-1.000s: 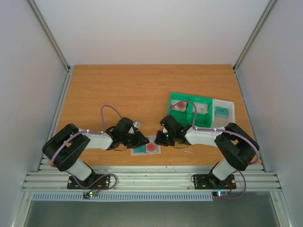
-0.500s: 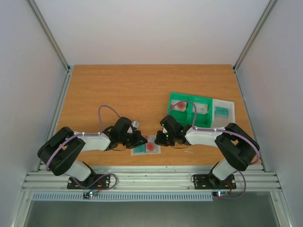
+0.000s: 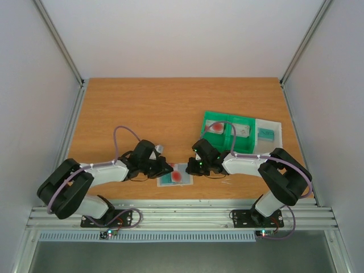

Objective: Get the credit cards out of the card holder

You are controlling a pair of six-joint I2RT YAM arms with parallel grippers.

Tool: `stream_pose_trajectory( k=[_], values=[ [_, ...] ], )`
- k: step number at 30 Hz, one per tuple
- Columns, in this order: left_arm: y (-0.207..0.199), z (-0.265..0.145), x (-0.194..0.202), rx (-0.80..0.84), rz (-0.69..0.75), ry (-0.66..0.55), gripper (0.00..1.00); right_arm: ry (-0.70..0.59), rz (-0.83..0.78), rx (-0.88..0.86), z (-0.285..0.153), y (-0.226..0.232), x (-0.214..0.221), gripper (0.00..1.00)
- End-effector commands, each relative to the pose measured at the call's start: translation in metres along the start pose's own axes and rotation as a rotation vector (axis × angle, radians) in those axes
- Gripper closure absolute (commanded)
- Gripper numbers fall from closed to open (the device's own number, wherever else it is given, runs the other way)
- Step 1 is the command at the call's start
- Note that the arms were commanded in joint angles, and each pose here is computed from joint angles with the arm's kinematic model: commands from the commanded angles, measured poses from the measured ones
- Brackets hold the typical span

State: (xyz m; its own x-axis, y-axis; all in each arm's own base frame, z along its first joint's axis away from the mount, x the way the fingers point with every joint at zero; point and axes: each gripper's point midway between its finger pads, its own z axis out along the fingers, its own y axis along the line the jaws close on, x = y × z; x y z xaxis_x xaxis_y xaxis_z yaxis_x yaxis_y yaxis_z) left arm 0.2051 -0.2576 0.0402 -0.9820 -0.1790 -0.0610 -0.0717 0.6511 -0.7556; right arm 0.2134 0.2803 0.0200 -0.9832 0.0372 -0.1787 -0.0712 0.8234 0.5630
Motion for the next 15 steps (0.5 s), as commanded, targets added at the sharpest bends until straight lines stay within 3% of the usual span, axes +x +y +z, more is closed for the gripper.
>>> stream_pose_trajectory(
  k=[1, 9, 15],
  values=[
    [0.004, -0.012, -0.008, -0.044, 0.016, -0.056, 1.0, 0.041, 0.021, 0.114, 0.004, -0.03, 0.016, 0.96],
    [-0.006, -0.029, -0.009, -0.052, 0.03, -0.072, 1.0, 0.025, -0.001, 0.06, -0.001, -0.018, 0.013, 0.93],
    [-0.021, -0.044, -0.012, -0.021, 0.08, -0.109, 1.0, -0.043, -0.104, 0.005, -0.029, 0.006, 0.0, 0.89]
  ],
)
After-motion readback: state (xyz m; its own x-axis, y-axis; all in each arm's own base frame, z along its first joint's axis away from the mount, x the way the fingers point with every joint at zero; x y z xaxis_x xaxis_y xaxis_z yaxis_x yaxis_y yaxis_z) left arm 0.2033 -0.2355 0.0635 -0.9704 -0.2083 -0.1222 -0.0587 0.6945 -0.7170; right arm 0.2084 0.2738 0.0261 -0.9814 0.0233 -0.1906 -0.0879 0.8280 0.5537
